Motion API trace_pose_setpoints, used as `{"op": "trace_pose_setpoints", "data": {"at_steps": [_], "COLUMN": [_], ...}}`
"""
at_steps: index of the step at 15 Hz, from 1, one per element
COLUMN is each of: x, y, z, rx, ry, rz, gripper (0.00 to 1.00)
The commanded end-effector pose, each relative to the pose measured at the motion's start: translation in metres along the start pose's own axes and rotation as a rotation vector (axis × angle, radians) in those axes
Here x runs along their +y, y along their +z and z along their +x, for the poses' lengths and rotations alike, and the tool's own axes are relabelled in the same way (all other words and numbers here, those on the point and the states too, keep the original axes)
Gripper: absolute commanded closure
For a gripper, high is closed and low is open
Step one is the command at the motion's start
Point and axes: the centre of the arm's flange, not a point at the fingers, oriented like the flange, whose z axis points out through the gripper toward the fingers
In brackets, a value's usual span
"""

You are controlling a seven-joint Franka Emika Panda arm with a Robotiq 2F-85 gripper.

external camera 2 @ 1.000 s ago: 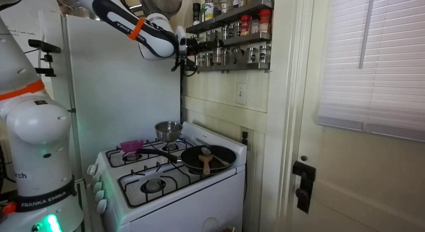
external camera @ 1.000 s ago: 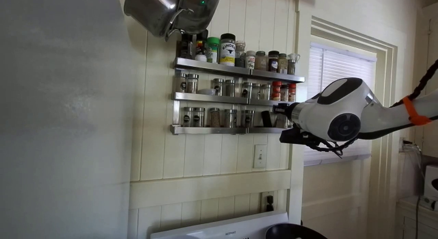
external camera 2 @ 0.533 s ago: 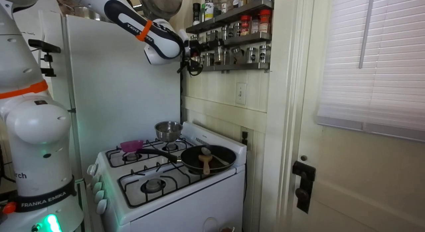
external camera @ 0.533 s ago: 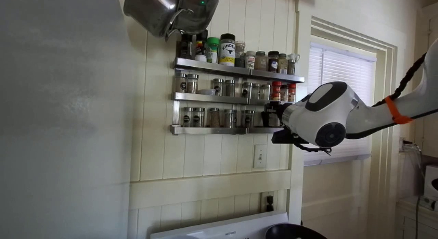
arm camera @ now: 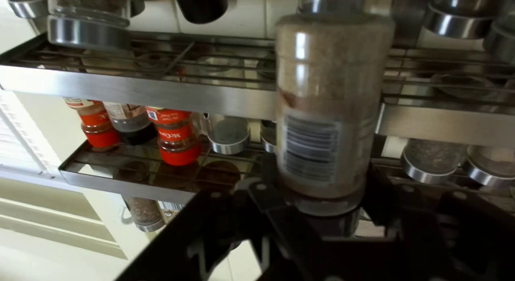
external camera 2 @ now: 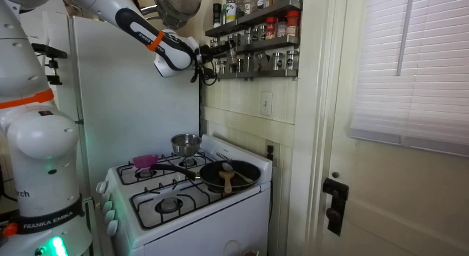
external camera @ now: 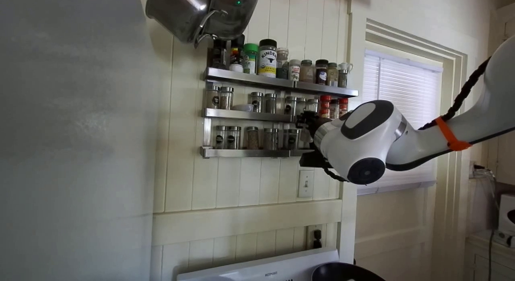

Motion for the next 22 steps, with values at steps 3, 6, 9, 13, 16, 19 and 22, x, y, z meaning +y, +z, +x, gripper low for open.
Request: {"op": "trace_pose_setpoints", "data": {"at_steps": [3, 6, 9, 13, 16, 19, 22], "x": [0.043, 0.033, 0.04, 0.035, 0.03, 0.026, 0.027], "y": [-0.015, -0.01, 0.001, 0.016, 0.023, 0.024, 0.022], "z": [-0.036, -0.035, -0.036, -0.028, -0.024, -0.026, -0.032], "rx": [0.048, 0.021, 0.056, 0.075, 0.087, 0.088, 0.078], "ry": [0.075, 0.057, 0.058, 0.059, 0.061, 0.064, 0.065], "rz": [-0.072, -0.083, -0.098, -0.088, -0.08, -0.081, -0.089], "gripper": [0.75, 0.5, 0.75, 0.75, 0.75, 0.75, 0.75]}}
